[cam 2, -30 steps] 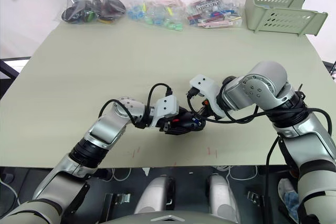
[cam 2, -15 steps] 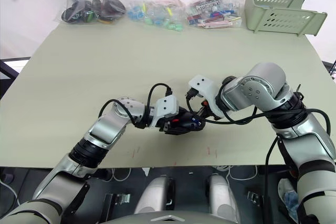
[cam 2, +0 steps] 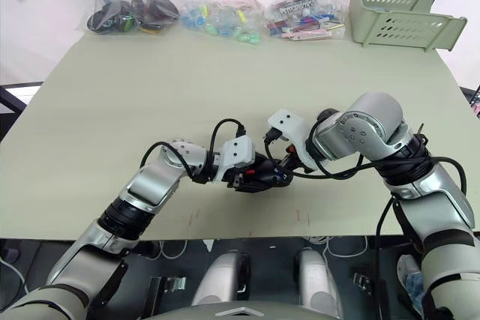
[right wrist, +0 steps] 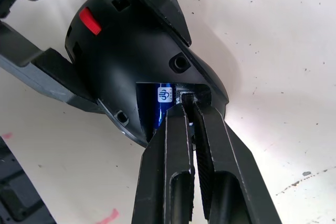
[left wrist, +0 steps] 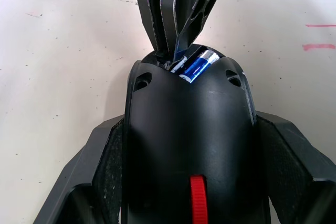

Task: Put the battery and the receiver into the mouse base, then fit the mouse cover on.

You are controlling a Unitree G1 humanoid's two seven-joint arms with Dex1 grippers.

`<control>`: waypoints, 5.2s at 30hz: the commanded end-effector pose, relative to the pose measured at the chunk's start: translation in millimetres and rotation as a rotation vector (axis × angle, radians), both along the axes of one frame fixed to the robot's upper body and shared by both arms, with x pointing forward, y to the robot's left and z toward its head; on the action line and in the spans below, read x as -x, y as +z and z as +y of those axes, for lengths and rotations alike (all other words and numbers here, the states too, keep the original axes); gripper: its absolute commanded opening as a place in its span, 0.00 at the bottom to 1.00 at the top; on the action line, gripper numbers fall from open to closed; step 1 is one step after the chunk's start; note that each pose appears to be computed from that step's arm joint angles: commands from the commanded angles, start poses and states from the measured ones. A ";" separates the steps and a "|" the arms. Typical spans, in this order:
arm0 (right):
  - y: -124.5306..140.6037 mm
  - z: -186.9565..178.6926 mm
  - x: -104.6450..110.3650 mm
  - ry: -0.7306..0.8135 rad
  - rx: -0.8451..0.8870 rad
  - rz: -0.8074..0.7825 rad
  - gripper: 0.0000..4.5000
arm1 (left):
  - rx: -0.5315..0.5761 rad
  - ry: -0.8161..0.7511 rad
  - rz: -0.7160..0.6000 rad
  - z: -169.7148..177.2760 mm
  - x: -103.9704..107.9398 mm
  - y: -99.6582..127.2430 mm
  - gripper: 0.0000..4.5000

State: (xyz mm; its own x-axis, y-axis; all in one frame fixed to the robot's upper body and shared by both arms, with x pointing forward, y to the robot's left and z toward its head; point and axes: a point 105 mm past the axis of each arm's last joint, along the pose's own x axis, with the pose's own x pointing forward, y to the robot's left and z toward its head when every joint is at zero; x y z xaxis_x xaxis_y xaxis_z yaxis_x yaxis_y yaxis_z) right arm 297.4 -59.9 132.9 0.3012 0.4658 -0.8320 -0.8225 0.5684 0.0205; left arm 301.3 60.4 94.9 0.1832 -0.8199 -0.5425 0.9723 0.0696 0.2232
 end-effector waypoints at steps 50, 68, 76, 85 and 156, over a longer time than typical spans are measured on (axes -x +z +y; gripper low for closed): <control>-6.0 -17.3 18.8 0.040 -0.552 -0.463 0.04 | -0.040 0.025 -0.010 8.5 -4.4 -6.0 0.65; -76.3 -36.9 20.7 -0.056 -0.423 -0.310 0.04 | -0.041 0.029 -0.005 7.5 -5.0 -6.8 0.65; -58.1 -36.4 21.6 -0.066 -0.545 -0.339 0.04 | -0.039 0.027 -0.009 5.6 -6.5 -7.5 0.65; 5.7 -67.9 45.5 0.137 -0.641 -0.446 0.31 | -0.031 0.028 -0.022 6.8 -7.6 -5.3 0.65; -5.4 -167.6 -77.3 -0.267 -0.334 -0.388 1.00 | 0.635 0.302 0.048 115.9 96.1 62.4 1.00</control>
